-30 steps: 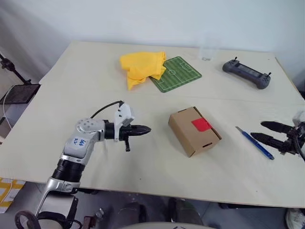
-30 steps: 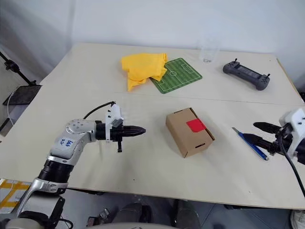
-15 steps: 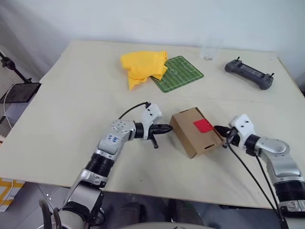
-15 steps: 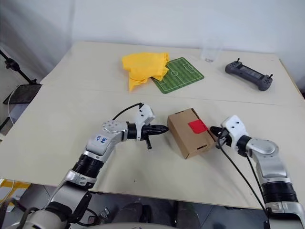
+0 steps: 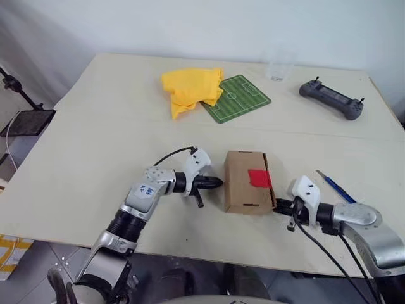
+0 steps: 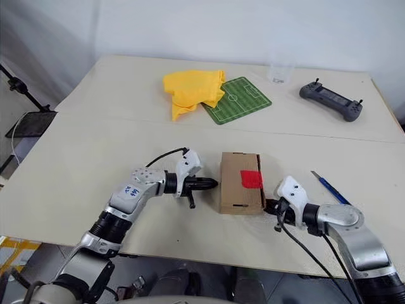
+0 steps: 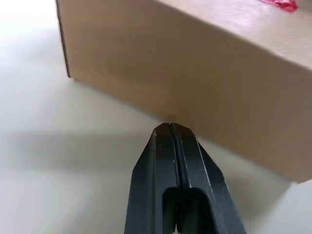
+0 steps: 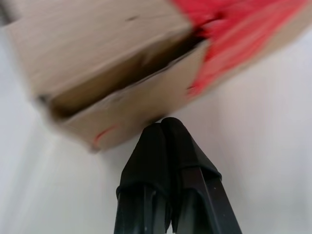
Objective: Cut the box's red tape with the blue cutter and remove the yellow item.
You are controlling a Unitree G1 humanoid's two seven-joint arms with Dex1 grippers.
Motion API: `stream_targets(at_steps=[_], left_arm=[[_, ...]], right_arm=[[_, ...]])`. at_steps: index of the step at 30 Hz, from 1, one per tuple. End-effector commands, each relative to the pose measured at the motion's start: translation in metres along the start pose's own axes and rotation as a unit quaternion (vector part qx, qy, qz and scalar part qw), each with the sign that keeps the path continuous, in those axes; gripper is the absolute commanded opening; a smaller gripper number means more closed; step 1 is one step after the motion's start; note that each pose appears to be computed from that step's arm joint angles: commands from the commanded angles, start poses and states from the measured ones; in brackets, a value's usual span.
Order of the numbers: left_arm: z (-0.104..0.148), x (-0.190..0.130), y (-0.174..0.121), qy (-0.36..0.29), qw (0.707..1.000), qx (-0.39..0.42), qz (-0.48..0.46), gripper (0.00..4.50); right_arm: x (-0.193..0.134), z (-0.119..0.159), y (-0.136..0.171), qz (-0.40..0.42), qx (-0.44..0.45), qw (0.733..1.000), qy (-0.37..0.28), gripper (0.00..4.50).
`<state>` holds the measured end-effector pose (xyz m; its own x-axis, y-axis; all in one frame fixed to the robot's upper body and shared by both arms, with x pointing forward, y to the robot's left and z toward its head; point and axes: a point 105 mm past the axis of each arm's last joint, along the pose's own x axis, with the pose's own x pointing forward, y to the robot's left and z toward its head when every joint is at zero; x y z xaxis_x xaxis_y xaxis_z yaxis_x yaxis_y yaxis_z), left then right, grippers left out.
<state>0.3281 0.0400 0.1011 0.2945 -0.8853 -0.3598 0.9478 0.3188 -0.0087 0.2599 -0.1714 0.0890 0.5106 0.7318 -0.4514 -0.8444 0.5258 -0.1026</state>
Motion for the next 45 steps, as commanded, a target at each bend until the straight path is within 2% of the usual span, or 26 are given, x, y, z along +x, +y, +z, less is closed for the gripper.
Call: stream_targets(at_steps=[1, 11, 14, 16, 20, 22, 27, 35, 39, 43, 45], left_arm=[[0.008, -0.011, -0.008, -0.016, 1.000, 0.005, -0.014, 0.00], [0.005, -0.014, -0.017, -0.018, 1.000, 0.002, -0.024, 0.00], [0.004, -0.014, -0.005, -0.016, 1.000, 0.016, 0.010, 0.00], [0.011, -0.011, 0.008, -0.036, 0.998, 0.010, 0.041, 0.00], [0.018, 0.002, 0.011, -0.062, 0.997, -0.004, 0.042, 0.00], [0.019, 0.010, 0.009, -0.065, 0.997, -0.006, 0.033, 0.00], [0.022, 0.018, -0.002, -0.068, 0.998, -0.007, 0.003, 0.00], [0.008, -0.010, -0.016, -0.036, 0.999, -0.007, -0.020, 0.00], [0.006, -0.020, -0.016, -0.030, 0.999, -0.005, -0.016, 0.00], [0.006, -0.039, -0.008, -0.008, 1.000, 0.012, -0.011, 0.00], [0.014, -0.054, -0.006, -0.011, 0.999, 0.024, -0.031, 0.00]], right_arm=[[0.004, 0.009, 0.012, 0.004, 0.001, 1.000, -0.005, 0.08], [0.000, 0.003, 0.015, -0.007, 0.007, 1.000, 0.018, 0.08], [-0.007, 0.000, -0.007, -0.058, 0.003, 0.998, 0.033, 0.08], [-0.007, 0.005, -0.030, -0.116, -0.005, 0.993, 0.026, 0.08], [0.007, 0.016, -0.054, -0.172, -0.021, 0.985, -0.003, 0.08], [0.017, 0.022, -0.059, -0.184, -0.029, 0.982, -0.019, 0.08], [0.032, 0.029, -0.050, -0.154, -0.025, 0.987, -0.042, 0.08], [0.029, 0.019, -0.021, -0.104, -0.008, 0.994, -0.020, 0.08], [0.022, 0.015, -0.021, -0.114, -0.006, 0.993, -0.013, 0.08], [-0.002, 0.018, -0.032, -0.137, -0.007, 0.990, -0.010, 0.08], [-0.023, 0.026, -0.036, -0.140, 0.039, 0.989, -0.020, 0.25]])
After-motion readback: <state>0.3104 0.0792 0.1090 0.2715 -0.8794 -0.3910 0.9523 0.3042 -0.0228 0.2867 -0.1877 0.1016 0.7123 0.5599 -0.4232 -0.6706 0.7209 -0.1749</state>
